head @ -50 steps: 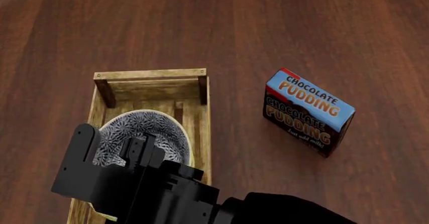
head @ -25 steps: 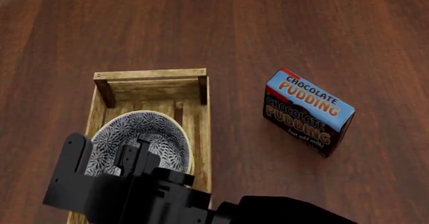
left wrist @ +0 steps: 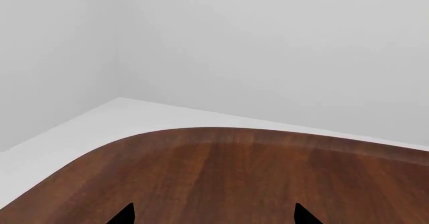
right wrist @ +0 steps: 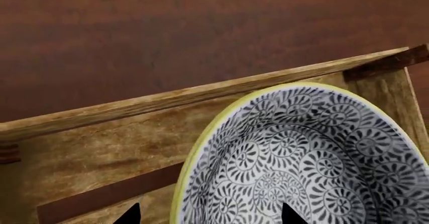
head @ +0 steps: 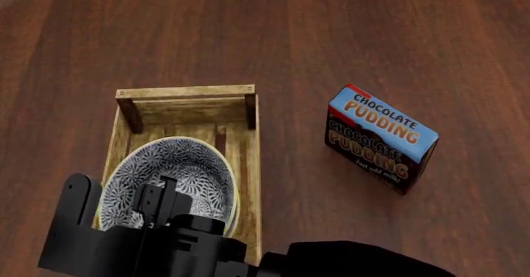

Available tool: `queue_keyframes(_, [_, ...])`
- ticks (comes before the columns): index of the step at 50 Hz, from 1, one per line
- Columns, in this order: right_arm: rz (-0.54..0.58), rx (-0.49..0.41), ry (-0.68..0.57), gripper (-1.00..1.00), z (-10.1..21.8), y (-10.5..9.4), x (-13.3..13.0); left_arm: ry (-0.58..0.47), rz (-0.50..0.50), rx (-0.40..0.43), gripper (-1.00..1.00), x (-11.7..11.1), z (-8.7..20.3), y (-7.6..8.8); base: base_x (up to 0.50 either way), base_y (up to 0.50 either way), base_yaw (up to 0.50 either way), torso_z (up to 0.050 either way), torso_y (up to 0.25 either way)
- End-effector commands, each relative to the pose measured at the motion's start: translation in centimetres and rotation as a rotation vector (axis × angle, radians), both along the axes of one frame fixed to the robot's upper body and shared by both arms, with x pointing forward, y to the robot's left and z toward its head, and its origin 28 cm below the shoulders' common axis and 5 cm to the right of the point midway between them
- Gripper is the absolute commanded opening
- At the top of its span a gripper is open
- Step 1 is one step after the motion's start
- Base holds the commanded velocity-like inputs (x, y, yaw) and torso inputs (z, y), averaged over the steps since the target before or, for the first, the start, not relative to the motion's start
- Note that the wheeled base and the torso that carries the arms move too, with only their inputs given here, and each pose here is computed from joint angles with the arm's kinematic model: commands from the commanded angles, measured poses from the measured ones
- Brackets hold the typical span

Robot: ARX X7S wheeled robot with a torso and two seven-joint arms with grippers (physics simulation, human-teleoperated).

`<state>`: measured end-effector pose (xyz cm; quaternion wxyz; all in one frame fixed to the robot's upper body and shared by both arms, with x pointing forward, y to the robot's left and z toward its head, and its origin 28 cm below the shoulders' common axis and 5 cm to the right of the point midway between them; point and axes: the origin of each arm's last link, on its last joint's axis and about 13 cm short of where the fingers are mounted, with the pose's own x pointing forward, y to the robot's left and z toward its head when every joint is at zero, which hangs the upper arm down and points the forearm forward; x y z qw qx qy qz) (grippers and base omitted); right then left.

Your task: Stack the left bowl on the right bowl and place them in the tray.

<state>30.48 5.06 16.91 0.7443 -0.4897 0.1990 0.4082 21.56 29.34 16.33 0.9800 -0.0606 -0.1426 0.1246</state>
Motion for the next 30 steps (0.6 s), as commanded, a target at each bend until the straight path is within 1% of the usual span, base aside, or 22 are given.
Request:
queue_keyframes(1, [-0.003, 0.002, -0.029, 1.00, 0.6, 0.3, -0.9, 0.001, 0.000, 0.000, 1.00, 0.0, 0.0, 0.0, 0.00, 0.00, 0.00, 0.000, 0.000])
queue_keyframes(14, [-0.013, 0.001, -0.070, 1.00, 1.5, 0.4, -1.3, 0.001, 0.003, 0.003, 1.00, 0.1, -0.1, 0.0, 0.00, 0.00, 0.00, 0.000, 0.000])
queue_keyframes(16, [-0.014, 0.001, -0.074, 1.00, 1.6, 0.4, -1.4, 0.000, 0.014, 0.016, 1.00, 0.0, -0.1, 0.0, 0.00, 0.00, 0.00, 0.000, 0.000])
queue_keyframes(30, [-0.017, 0.019, -0.090, 1.00, 2.1, 0.6, -1.9, -0.003, 0.015, 0.009, 1.00, -0.1, 0.0, 0.1, 0.00, 0.00, 0.00, 0.000, 0.000])
